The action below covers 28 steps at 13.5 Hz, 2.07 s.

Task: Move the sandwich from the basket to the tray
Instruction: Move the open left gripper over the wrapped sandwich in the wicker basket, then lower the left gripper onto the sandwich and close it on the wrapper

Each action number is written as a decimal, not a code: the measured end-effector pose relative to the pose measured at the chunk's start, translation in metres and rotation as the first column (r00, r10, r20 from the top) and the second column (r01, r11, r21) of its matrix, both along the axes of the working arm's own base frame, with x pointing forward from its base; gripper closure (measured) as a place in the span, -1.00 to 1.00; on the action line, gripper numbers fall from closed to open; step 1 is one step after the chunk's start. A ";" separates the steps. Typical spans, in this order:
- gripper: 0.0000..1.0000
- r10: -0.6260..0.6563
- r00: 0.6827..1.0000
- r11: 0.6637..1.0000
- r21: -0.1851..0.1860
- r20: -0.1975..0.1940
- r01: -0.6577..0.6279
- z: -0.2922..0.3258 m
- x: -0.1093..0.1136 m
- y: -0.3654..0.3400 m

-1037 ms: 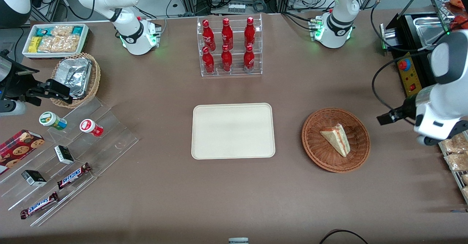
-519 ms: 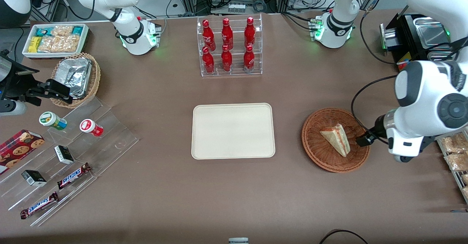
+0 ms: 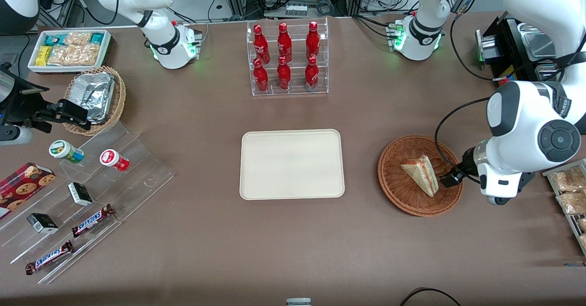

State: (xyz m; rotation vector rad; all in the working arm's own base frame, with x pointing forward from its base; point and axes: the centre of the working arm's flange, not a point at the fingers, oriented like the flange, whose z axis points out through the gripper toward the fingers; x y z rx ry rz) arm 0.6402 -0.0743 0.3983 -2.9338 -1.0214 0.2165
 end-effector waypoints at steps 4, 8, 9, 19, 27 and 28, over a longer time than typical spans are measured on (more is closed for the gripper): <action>-1.00 0.012 1.000 1.000 0.003 0.003 -0.012 -0.026 -0.006 -0.013; -1.00 0.015 1.000 1.000 0.005 -0.008 -0.015 -0.049 -0.006 -0.017; -1.00 0.016 1.000 1.000 0.004 -0.010 -0.016 -0.056 -0.005 -0.017; -1.00 0.039 0.999 0.999 0.007 -0.020 -0.039 -0.099 -0.007 -0.021; -1.00 0.057 0.998 0.998 0.017 0.017 -0.057 -0.122 -0.030 -0.036; -1.00 0.055 0.998 0.998 0.020 0.016 -0.056 -0.122 -0.034 -0.035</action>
